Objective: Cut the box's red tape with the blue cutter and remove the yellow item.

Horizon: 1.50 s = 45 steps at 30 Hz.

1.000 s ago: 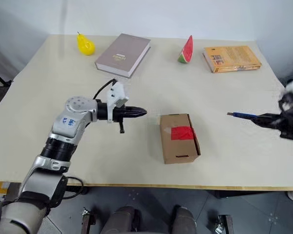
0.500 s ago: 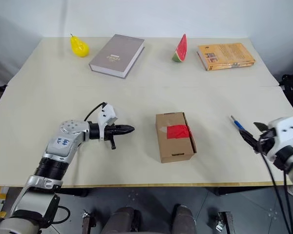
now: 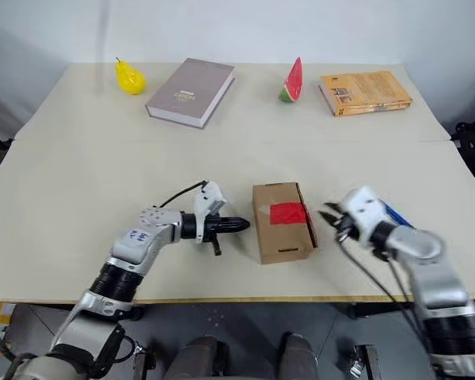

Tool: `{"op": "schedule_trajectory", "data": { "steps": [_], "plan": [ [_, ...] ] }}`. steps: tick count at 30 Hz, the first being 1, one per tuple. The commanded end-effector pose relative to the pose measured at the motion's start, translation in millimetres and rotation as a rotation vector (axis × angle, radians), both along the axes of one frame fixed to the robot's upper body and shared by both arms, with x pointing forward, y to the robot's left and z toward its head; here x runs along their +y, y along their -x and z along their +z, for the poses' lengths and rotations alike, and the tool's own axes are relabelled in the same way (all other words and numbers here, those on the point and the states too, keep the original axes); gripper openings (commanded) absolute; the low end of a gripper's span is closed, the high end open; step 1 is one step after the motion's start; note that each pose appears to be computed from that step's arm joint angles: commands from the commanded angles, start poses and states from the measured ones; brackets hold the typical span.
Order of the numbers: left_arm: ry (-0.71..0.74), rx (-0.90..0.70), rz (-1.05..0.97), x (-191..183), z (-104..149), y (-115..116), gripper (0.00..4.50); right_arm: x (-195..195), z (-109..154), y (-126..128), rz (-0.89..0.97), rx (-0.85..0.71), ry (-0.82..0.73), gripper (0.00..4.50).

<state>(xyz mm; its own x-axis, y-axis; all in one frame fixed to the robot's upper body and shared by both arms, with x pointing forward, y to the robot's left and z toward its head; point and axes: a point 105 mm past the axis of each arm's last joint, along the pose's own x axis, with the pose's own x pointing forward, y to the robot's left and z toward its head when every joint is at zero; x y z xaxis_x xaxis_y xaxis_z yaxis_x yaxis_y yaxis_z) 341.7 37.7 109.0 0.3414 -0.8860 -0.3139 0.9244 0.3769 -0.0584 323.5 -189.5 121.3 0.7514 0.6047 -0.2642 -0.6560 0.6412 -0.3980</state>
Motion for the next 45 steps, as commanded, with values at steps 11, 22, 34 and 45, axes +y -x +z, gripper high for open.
{"op": "schedule_trajectory", "data": {
  "steps": [11,22,34,45],
  "plan": [
    [-0.105,0.006,0.049,51.7,13.5,29.9,0.0,86.5,-7.4,19.7,0.111,0.148,-0.056,0.02],
    [-0.217,0.041,0.175,90.7,10.1,46.4,0.0,89.3,-19.5,34.6,0.095,0.289,-0.039,0.02],
    [0.002,-0.045,-0.098,71.0,86.3,53.7,0.0,58.7,49.0,36.5,0.001,0.441,-0.351,3.7],
    [-0.104,-0.076,-0.053,38.6,40.2,29.6,0.0,85.6,43.2,12.2,0.039,0.453,-0.325,4.46]
  ]
}}
